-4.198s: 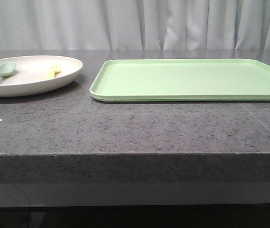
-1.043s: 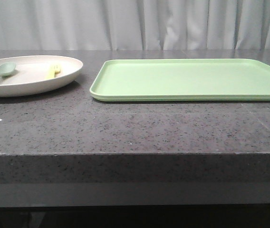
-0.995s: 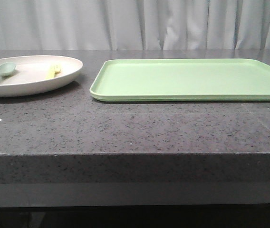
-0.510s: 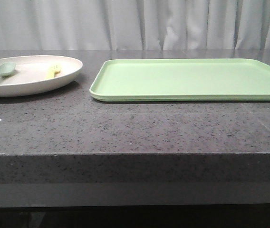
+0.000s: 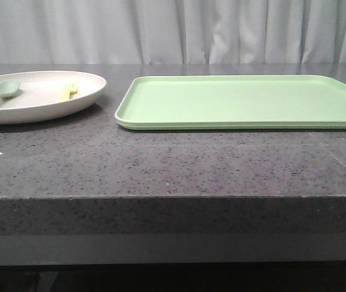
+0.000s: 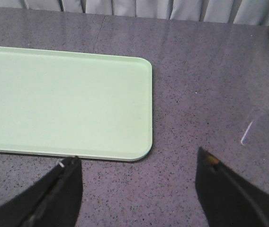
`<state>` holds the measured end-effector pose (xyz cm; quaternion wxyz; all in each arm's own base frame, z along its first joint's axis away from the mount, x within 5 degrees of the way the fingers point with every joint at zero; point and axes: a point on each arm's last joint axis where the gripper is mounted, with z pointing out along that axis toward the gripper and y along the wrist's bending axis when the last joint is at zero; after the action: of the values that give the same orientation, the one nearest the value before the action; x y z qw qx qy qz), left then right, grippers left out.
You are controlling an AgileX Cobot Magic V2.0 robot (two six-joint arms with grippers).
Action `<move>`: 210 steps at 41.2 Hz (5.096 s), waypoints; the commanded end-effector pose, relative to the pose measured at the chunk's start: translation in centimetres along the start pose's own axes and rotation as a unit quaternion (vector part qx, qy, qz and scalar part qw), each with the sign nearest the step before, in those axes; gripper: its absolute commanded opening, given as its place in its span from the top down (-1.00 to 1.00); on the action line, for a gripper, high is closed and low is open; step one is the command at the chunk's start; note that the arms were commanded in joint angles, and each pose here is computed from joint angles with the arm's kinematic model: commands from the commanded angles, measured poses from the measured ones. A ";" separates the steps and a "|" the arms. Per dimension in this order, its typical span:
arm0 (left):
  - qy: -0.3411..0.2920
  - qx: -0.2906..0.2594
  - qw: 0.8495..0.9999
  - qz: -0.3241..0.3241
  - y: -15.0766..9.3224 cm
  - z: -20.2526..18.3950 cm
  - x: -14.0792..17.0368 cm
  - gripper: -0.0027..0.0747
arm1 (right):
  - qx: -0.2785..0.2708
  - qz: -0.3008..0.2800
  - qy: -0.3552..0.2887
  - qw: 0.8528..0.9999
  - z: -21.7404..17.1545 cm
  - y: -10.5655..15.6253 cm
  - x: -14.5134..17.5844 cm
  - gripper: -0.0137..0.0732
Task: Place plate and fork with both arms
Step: 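Grasp the cream plate rim with the left gripper, then lift the plate with the left gripper and carry it over the tray, then lower the plate onto the tray, open the left gripper and withdraw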
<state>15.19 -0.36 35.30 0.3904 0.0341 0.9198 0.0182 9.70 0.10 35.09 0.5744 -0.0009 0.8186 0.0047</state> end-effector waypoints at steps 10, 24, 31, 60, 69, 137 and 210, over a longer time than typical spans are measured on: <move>0.038 -0.004 0.998 -0.053 1.8 5.5 -5.4 -0.42 | 0.003 -0.008 -0.046 0.999 -0.3 0.0 -1.5 -0.53; 0.046 0.143 0.974 -0.168 5.4 11.8 -9.8 -0.42 | 0.003 -0.008 -0.046 0.999 -0.3 0.0 -1.5 -0.53; 0.064 0.184 0.956 -0.221 6.5 15.2 -10.3 -0.42 | 0.003 -0.008 -0.046 0.999 -0.3 0.0 -1.5 -0.53; 0.111 0.233 0.930 -0.262 6.4 22.1 -9.0 -0.05 | 0.003 -0.008 -0.045 0.999 -0.3 0.0 -1.5 -0.53; 0.113 0.234 0.929 -0.263 6.4 22.2 -8.9 0.25 | 0.003 -0.008 -0.045 0.999 -0.3 0.0 -1.5 -0.53; 0.077 0.324 0.924 -0.187 -3.4 16.0 -20.1 0.98 | 0.003 -0.008 -0.045 0.999 -0.3 0.0 -1.5 -0.53; 0.159 0.312 0.919 -0.183 -24.6 22.9 -18.9 0.86 | 0.003 -0.008 -0.045 0.999 -0.3 0.0 -1.5 -0.53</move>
<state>44.57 -26.01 26.26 0.1536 -0.0168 0.9463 -0.2840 9.69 0.10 35.08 0.5737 -0.0009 0.8191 0.0047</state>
